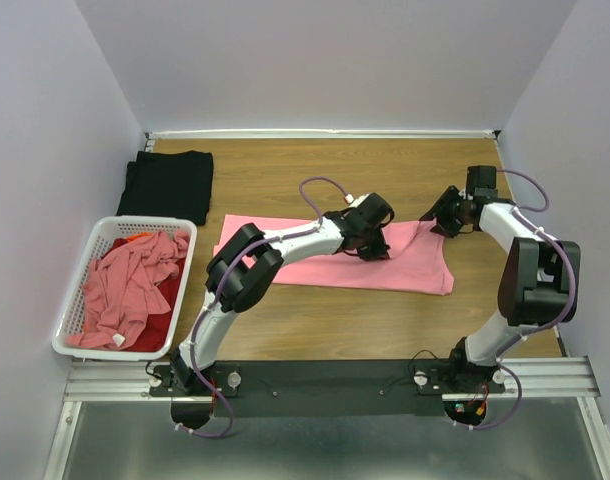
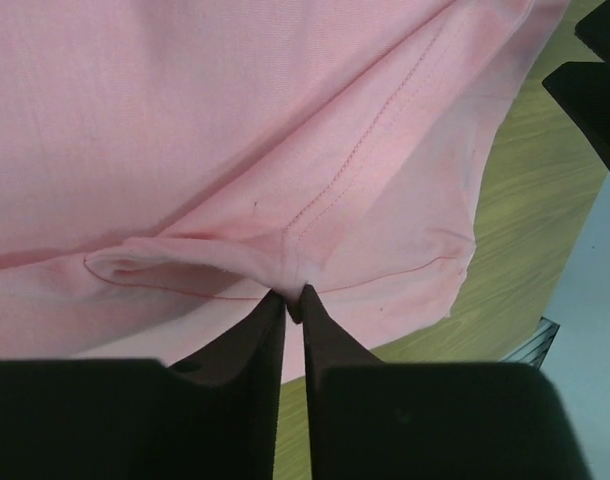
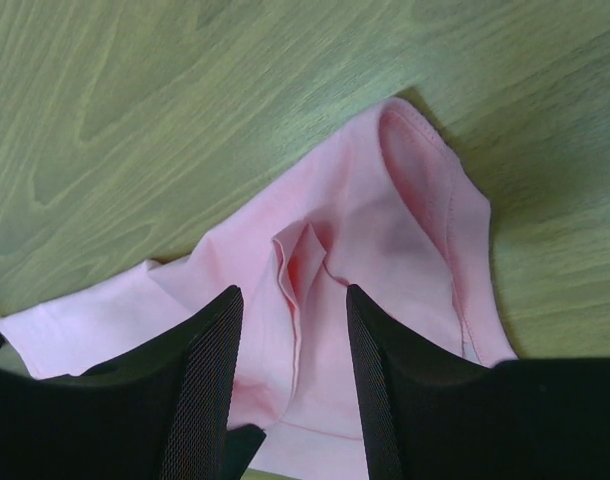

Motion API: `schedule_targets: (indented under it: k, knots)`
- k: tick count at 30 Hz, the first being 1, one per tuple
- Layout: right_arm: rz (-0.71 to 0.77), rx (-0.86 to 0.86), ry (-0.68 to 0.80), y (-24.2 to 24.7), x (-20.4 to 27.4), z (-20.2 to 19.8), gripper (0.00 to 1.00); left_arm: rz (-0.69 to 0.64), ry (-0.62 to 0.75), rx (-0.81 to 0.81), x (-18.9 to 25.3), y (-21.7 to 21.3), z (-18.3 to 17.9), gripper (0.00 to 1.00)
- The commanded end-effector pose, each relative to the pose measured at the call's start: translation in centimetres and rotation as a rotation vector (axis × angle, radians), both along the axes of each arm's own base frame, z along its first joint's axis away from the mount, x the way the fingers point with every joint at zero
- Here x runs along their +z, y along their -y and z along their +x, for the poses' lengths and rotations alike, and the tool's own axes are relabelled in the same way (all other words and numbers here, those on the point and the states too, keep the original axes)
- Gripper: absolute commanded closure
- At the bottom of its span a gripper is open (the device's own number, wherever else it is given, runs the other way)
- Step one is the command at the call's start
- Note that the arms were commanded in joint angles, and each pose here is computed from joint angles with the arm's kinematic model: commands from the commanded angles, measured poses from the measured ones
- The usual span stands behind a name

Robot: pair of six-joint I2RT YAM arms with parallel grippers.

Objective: Fold and stack the t-shirts
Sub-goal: Fold the tshirt

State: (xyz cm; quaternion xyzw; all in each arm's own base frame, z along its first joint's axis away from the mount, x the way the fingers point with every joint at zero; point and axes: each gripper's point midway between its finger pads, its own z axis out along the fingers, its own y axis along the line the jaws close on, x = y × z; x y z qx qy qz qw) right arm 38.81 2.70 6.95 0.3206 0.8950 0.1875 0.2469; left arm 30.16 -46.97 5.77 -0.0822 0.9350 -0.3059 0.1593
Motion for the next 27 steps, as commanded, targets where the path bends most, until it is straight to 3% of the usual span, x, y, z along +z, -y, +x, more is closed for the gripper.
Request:
schedule_targets:
  k: [1,5,9,12,27]
  knots:
    - [0.029,-0.004,0.016,-0.1,0.0,1.4,0.47,0.002,0.005,0.015,-0.5,-0.1,0.7,0.86]
    - [0.037,0.003,0.013,-0.2,-0.5,1.8,0.5,0.008,-0.001,0.013,-0.6,-0.5,0.6,0.94]
    - [0.05,0.012,0.006,-0.5,-0.9,2.1,0.63,0.008,0.002,0.01,-0.5,-0.7,0.7,0.99]
    - [0.056,0.017,0.006,-0.5,-1.1,2.4,0.68,0.011,0.008,0.008,-0.4,-0.9,0.8,1.0]
    - [0.079,0.021,0.004,-1.0,-1.9,3.2,0.68,0.02,0.016,0.003,-0.3,-1.4,0.9,1.0]
